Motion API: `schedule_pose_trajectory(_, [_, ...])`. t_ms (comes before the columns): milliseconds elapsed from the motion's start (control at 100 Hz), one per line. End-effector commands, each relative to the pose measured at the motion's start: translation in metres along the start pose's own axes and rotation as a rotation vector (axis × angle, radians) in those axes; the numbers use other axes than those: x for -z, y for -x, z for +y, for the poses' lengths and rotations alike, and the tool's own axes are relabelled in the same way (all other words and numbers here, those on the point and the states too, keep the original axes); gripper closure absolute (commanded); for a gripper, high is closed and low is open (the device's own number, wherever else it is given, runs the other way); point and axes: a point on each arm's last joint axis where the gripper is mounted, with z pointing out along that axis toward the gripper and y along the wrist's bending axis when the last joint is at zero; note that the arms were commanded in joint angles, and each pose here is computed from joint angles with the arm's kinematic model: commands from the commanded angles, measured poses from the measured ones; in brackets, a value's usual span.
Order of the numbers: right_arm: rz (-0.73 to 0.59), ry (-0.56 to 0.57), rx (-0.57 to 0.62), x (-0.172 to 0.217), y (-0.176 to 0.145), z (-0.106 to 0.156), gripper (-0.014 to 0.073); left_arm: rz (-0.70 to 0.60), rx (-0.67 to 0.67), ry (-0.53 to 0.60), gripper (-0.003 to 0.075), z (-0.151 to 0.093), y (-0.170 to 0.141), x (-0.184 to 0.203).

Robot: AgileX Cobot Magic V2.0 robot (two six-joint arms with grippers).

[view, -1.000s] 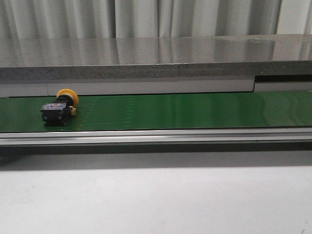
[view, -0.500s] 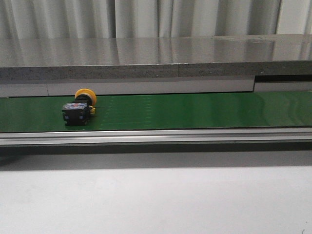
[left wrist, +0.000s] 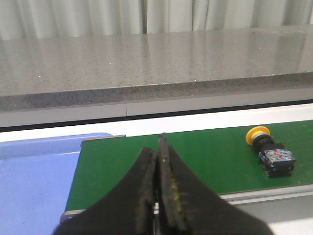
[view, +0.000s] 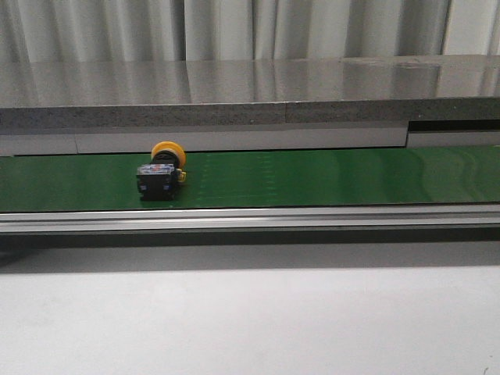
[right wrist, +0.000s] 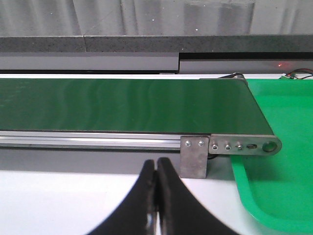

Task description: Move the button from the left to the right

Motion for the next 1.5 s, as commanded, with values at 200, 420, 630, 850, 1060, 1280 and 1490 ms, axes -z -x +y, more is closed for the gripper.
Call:
schedule_pose_trajectory(200, [-0.224, 0.004, 0.022, 0.005, 0.023, 0.001, 0.0663, -0.1, 0.01, 0.018, 0.0741, 0.002, 0.016, 0.001])
schedule_pose_trajectory(420, [-0.318, 0.01, -0.002, 0.01, 0.042, 0.001, 0.0663, -0.1, 0.01, 0.018, 0.0741, 0.002, 0.016, 0.001])
schedule_pose_trajectory(630, [-0.227, 0.022, -0.059, 0.014, 0.083, 0.003, 0.0663, -0.1, 0.01, 0.018, 0.0741, 0.002, 0.016, 0.001])
schedule_pose_trajectory(850, [0.023, 0.023, -0.059, -0.004, 0.125, 0.006, 0.0663, -0.1, 0.01, 0.018, 0.0741, 0.002, 0.016, 0.001])
schedule_pose_trajectory(1060, [0.312, 0.022, -0.063, -0.041, 0.149, 0.008, 0.0663, -0.1, 0.01, 0.018, 0.0741, 0.002, 0.016, 0.001])
schedule_pose_trajectory(1280, [0.415, 0.052, -0.164, -0.08, 0.154, 0.013, 0.0663, -0.1, 0.01, 0.018, 0.0741, 0.002, 0.016, 0.001])
schedule_pose_trajectory(1490, [0.515, 0.059, -0.214, -0.099, 0.142, 0.015, 0.066, -0.1, 0.01, 0.018, 0.0741, 0.002, 0.016, 0.001])
